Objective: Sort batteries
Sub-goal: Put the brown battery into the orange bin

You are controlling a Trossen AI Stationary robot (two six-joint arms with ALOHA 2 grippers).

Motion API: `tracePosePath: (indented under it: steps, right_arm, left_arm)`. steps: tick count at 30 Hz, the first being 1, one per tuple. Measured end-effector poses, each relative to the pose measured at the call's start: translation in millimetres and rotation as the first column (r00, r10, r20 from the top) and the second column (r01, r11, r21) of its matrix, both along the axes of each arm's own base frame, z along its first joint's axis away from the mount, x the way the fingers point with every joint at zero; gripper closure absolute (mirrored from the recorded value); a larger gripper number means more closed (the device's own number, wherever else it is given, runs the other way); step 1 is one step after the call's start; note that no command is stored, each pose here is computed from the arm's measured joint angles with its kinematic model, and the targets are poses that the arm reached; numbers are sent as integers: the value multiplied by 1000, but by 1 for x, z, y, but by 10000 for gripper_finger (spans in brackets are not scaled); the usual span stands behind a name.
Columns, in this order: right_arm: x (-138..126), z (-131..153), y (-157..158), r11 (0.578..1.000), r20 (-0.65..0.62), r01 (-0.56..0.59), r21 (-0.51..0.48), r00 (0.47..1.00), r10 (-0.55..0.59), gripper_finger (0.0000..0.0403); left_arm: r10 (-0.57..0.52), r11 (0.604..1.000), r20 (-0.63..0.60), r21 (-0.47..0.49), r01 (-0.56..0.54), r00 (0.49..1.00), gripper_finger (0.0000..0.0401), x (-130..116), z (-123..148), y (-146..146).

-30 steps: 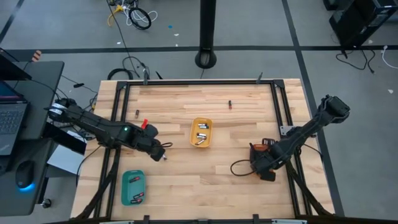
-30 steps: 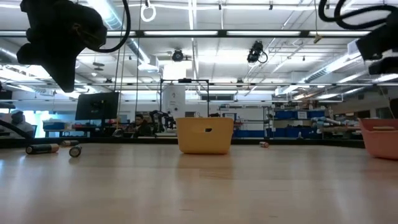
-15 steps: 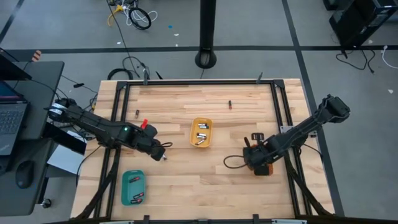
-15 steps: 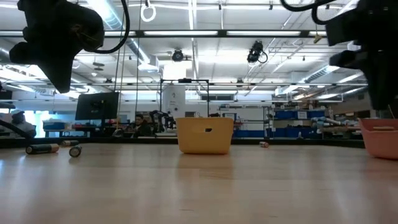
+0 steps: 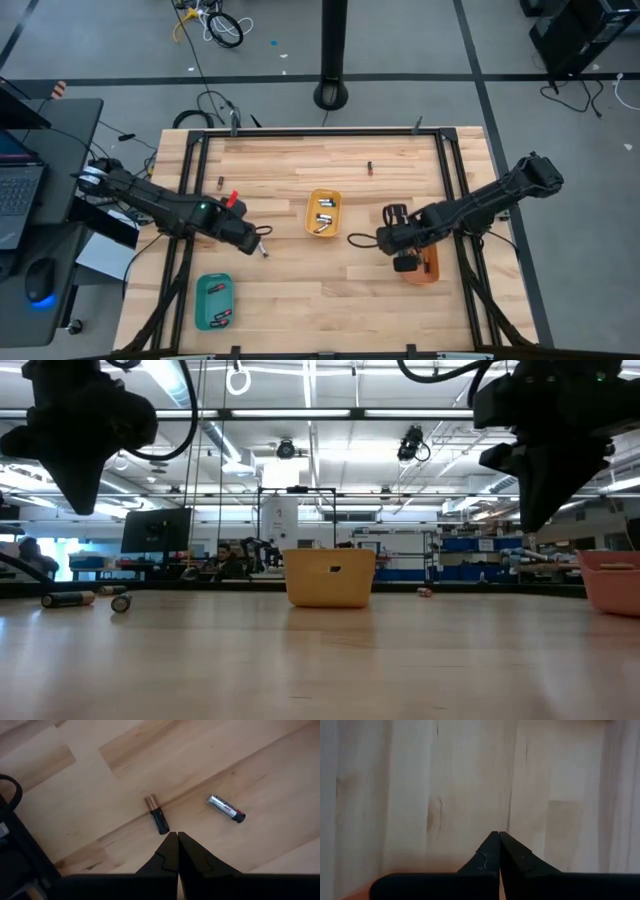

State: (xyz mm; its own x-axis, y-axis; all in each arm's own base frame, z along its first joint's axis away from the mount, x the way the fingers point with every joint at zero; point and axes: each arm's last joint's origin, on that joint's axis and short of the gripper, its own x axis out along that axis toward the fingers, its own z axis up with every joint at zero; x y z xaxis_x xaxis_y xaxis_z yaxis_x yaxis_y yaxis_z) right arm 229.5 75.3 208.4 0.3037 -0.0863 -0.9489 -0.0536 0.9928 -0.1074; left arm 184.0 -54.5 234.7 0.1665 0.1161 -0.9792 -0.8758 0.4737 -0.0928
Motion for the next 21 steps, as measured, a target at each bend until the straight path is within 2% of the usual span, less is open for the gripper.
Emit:
tracePosePath:
  steps: [7, 11, 17, 21]
  right_arm:
    - [1, 0, 0, 1000, 10, -8, -4, 1000, 8, 394]
    - [1, 0, 0, 1000, 12, -8, -7, 1000, 8, 394]
    - [2, 0, 0, 1000, 18, -5, -15, 1000, 6, 394]
    - [2, 1, 0, 1000, 23, -5, -14, 1000, 5, 394]
  left_arm:
    - [68, 997, 3, -20, -68, 998, 380, 0, 0, 1]
    - [104, 994, -7, -36, -104, 995, 339, -1, -5, 1]
    - [134, 989, -26, -64, -135, 991, 269, -7, -35, 2]
    - [136, 988, 7, -80, -135, 991, 246, -7, -51, 2]
